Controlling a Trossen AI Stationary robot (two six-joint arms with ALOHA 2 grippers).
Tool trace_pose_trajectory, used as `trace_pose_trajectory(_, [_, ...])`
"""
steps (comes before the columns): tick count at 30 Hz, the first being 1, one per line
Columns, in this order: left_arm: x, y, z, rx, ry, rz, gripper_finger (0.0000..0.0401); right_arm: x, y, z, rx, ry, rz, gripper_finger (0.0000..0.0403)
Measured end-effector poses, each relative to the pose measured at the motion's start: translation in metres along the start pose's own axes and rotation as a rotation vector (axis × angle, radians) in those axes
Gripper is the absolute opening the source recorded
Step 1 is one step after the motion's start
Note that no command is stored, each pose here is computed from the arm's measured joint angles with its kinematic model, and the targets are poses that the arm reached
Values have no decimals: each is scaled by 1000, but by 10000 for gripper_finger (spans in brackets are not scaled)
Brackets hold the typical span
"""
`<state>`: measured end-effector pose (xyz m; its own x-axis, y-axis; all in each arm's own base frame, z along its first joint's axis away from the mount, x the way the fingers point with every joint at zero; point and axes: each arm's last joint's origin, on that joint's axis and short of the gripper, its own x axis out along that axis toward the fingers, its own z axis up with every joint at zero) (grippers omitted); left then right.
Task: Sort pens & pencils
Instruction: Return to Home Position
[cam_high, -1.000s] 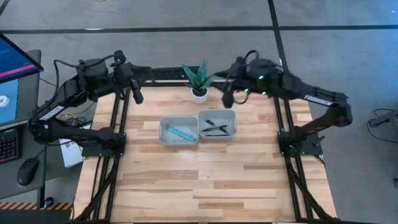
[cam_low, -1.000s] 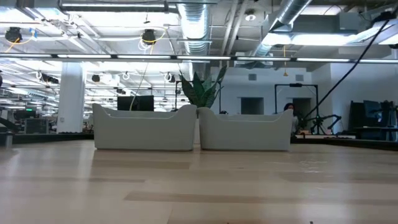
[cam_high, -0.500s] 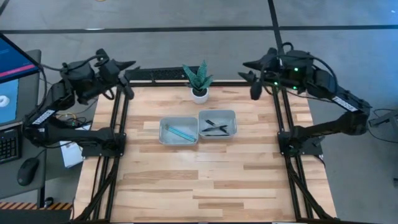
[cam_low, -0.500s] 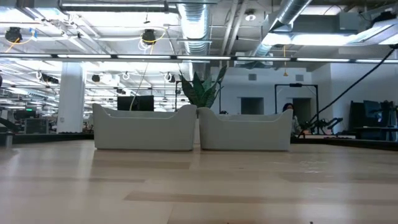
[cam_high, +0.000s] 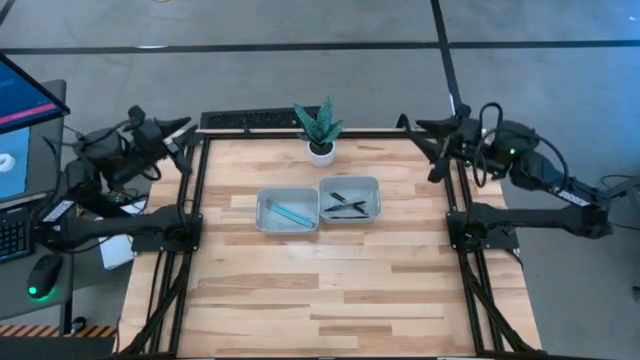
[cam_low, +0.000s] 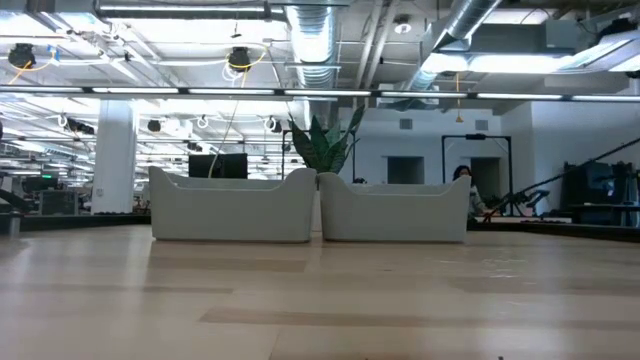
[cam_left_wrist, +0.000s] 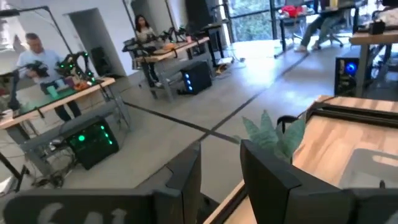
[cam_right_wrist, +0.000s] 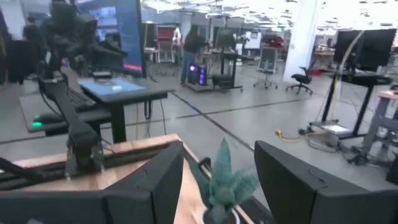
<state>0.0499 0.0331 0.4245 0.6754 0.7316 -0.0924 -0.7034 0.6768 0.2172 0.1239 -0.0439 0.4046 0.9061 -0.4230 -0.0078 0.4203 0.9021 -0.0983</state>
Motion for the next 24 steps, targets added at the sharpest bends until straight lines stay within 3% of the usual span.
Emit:
trace_pose_trajectory(7, [-3,-6,-54,-47,-77,98,103,-15,2,-41,25,-59,-12,221])
trace_pose_trajectory(18, [4,-23,-133,-149,-257,135,103,-28,6,-96,13,-218,-21,221])
trace_pose_trajectory(24, [17,-34,-162,-174,-246,157,103,-30,9,-124,1,-300,-10,221])
